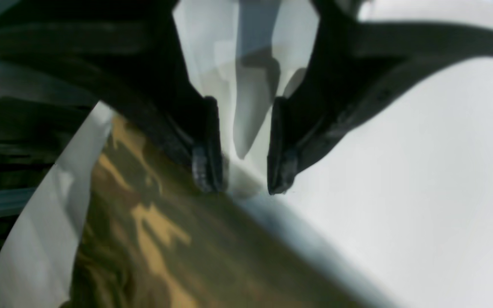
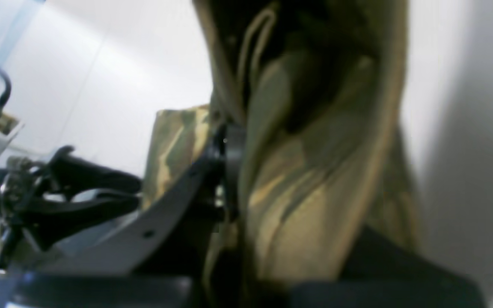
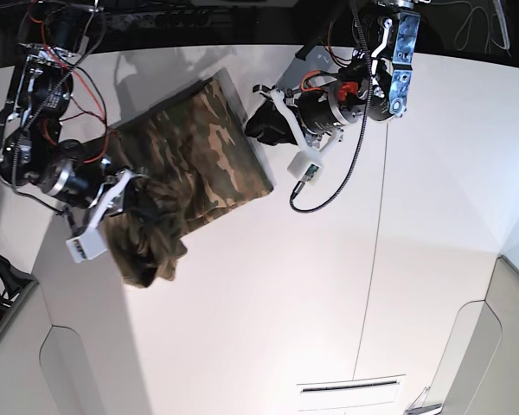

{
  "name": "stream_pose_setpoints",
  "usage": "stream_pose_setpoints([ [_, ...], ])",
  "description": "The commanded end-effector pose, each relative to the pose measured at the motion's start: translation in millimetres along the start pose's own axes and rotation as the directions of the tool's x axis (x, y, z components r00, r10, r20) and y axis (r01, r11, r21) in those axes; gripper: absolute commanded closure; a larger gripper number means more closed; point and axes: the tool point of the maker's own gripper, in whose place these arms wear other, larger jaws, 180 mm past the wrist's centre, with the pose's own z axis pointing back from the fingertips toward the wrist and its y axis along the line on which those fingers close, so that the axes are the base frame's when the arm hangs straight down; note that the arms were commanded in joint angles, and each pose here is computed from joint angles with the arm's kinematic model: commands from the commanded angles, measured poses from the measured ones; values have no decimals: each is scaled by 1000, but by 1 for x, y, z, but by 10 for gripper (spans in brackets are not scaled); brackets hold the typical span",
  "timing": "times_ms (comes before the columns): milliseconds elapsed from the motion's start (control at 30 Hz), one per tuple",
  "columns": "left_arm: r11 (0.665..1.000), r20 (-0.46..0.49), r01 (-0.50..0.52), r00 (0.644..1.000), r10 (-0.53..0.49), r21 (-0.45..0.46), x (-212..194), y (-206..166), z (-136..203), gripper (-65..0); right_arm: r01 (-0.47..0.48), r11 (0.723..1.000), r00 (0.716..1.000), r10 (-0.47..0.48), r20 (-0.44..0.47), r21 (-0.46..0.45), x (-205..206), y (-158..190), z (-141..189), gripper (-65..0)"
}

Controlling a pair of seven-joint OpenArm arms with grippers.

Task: Fold the T-shirt properly
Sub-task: 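Grasp the folded bundle end with the right gripper and fold it over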

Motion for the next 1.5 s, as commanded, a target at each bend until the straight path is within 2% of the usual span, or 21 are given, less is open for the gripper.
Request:
stream_pose_setpoints([
  [0, 1000, 16, 9, 1000, -9, 0, 6, -1, 1, -194, -31, 999, 998, 30, 63, 24, 19, 10, -2, 0],
  [67, 1000, 16, 9, 1000, -9, 0, 6, -1, 1, -194, -52, 997, 998, 49, 50, 60, 17, 27, -12, 0],
  [100, 1000, 16, 9, 1000, -9, 0, 6, 0, 1, -194, -66, 995, 997, 63, 36, 73, 15, 34, -17, -35],
  [167, 1000, 16, 9, 1000, -9, 0, 6, -1, 1, -194, -108, 991, 994, 108, -5, 84, 8, 45, -26, -224],
  [200, 1000, 15, 10, 1000, -10, 1, 6, 0, 1, -194, -133, 987, 990, 136, -28, 89, 4, 51, -30, -293],
  [233, 1000, 12, 10, 1000, -10, 2, 5, 0, 1, -194, -156, 983, 986, 161, -45, 96, 1, 56, -34, -336],
  [267, 1000, 8, 9, 1000, -9, 3, 5, 1, 1, -194, -177, 978, 981, 184, -55, 110, -1, 63, -38, -350],
  [433, 999, -17, -7, 1000, 8, 31, 0, 13, 8, -194, -267, 942, 955, 287, -78, 204, -13, 104, -54, -349],
  [600, 997, 7, -49, 999, 49, 51, 3, 32, 23, -194, -342, 900, 917, 383, -112, 271, -29, 134, -64, -349],
  [800, 990, 79, -113, 991, 106, 87, 13, 57, 44, -194, -388, 856, 900, 432, -60, 341, -29, 163, -68, -349],
  [933, 991, 117, -129, 985, 123, 46, 19, 57, 53, -193, -425, 827, 883, 469, -33, 369, -23, 175, -69, -343],
  [1000, 992, 131, -124, 984, 122, 7, 23, 51, 54, -193, -436, 826, 885, 465, 6, 358, -11, 176, -70, -284],
  [1067, 993, 145, -112, 983, 115, -28, 27, 44, 55, -185, -449, 824, 884, 467, 35, 345, 1, 175, -70, -153],
  [1133, 993, 159, -105, 981, 112, -51, 32, 39, 57, -141, -468, 824, 877, 478, 52, 320, 13, 170, -70, 0],
  [1200, 994, 172, -91, 980, 100, -57, 37, 35, 59, -109, -492, 826, 866, 497, 58, 273, 25, 160, -70, 0],
  [1267, 996, 191, -66, 979, 75, -54, 45, 32, 63, -103, -506, 838, 862, 503, 70, 205, 42, 144, -70, 0],
  [1467, 996, 272, 41, 962, -19, -76, 78, 6, 83, -103, -450, 892, 882, 439, 171, 30, 96, 91, -51, 0],
])
